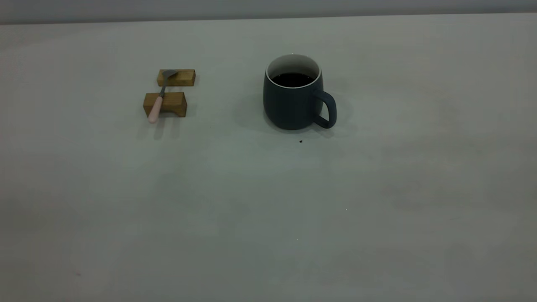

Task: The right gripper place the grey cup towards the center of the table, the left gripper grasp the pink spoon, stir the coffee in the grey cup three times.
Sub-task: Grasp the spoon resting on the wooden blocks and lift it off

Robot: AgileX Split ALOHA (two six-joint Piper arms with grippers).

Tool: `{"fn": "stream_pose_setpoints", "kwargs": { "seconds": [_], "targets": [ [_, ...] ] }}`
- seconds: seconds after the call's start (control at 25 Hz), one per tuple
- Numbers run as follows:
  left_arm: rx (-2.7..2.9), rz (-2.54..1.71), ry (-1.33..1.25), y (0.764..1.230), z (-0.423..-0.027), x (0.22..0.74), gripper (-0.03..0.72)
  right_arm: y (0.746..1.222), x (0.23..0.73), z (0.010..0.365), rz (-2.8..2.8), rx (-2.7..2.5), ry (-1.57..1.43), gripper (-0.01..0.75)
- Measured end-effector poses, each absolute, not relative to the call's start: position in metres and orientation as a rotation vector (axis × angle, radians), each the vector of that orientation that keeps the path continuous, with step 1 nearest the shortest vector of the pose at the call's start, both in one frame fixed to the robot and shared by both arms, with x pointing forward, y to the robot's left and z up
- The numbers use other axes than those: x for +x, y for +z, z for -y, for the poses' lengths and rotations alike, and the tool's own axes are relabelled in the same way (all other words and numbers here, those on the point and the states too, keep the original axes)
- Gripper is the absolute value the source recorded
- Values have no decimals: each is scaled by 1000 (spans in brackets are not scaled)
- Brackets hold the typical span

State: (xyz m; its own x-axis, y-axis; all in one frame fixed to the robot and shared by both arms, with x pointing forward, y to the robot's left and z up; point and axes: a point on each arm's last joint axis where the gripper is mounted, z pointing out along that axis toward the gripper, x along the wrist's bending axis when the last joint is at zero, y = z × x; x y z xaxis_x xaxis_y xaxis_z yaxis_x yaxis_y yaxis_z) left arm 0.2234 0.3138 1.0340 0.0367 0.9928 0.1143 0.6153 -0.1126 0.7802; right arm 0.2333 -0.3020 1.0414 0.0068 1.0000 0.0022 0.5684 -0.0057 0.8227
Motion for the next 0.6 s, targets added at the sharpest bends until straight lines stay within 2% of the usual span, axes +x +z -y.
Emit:
{"fn": "stream_pose_setpoints", "kwargs": {
  "seconds": [0.16,0.28,0.44,0.6],
  "targets": [
    [1715,-1659,938,1042,-316,230,434,1041,233,302,-1632,1645,858,588],
    [1701,-1723,945,1058,-317,252,494,1041,233,302,-1632,1645,858,588],
    [1747,-1851,907,1073,-316,304,601,1041,233,302,-1632,1645,858,588],
    [1770,-1979,808,1074,-310,366,639,1041,233,302,-1632,1645,858,588]
  ]
}}
